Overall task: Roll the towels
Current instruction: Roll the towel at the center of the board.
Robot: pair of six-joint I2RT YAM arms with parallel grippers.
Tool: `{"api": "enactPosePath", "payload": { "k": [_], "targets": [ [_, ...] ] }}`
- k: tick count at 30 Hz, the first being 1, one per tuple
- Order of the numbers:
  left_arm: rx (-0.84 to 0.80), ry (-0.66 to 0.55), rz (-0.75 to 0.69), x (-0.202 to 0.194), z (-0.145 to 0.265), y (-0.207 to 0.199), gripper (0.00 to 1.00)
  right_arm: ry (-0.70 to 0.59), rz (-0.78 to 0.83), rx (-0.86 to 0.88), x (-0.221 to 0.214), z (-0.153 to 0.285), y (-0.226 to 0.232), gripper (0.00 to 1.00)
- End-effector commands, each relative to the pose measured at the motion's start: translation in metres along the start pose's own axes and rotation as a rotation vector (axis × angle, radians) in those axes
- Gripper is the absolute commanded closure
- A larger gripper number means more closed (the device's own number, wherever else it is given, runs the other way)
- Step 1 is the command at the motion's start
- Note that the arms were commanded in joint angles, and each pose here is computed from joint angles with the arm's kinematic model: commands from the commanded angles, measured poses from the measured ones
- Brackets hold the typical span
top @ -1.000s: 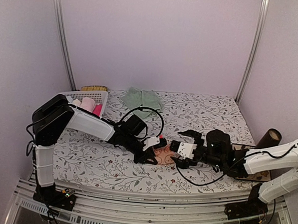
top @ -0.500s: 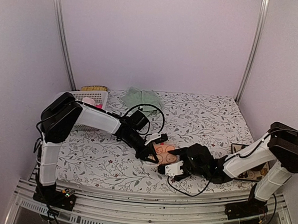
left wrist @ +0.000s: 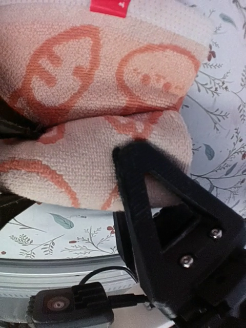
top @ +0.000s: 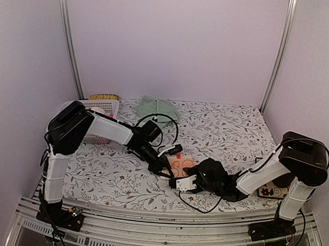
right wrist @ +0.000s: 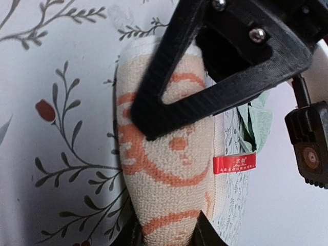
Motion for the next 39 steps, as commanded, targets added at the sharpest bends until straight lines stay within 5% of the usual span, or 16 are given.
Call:
{"api": "enactPosePath", "payload": {
  "k": [1,8,14,23,39],
  "targets": [
    [0.028,0.074,0.110,-0.032,-0.002,0.019,0.62,0.001,0.005,0.040,0.001,-0.002,0.008,0.77],
    [0.197,-0.017,0.019,-0.016,0.027,0.016,0.19,-0.045,-0.069,0.138,0.011,0.003,0.016,0.87],
    [0.381,-0.149,-0.080,0.007,0.068,0.002,0.04,-0.084,-0.169,0.222,0.017,0.010,0.017,0.87],
    [0.573,-0.264,-0.337,0.001,0.087,-0.030,0.03,-0.141,-0.340,0.396,0.029,0.019,0.014,0.87],
    [0.714,-0.297,-0.699,-0.016,0.064,-0.064,0.07,-0.152,-0.548,0.694,0.029,0.018,0.021,0.84]
  ]
}}
Point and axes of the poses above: each gripper's point midway between its finger pads, its own z axis back along the fingers, its own y axis along the line the jaws close on, x = y × z, the point moved 1 cm from there along z, back along the fingers, and after that the axes turned 5 degrees about z, right-handed, at the moved point
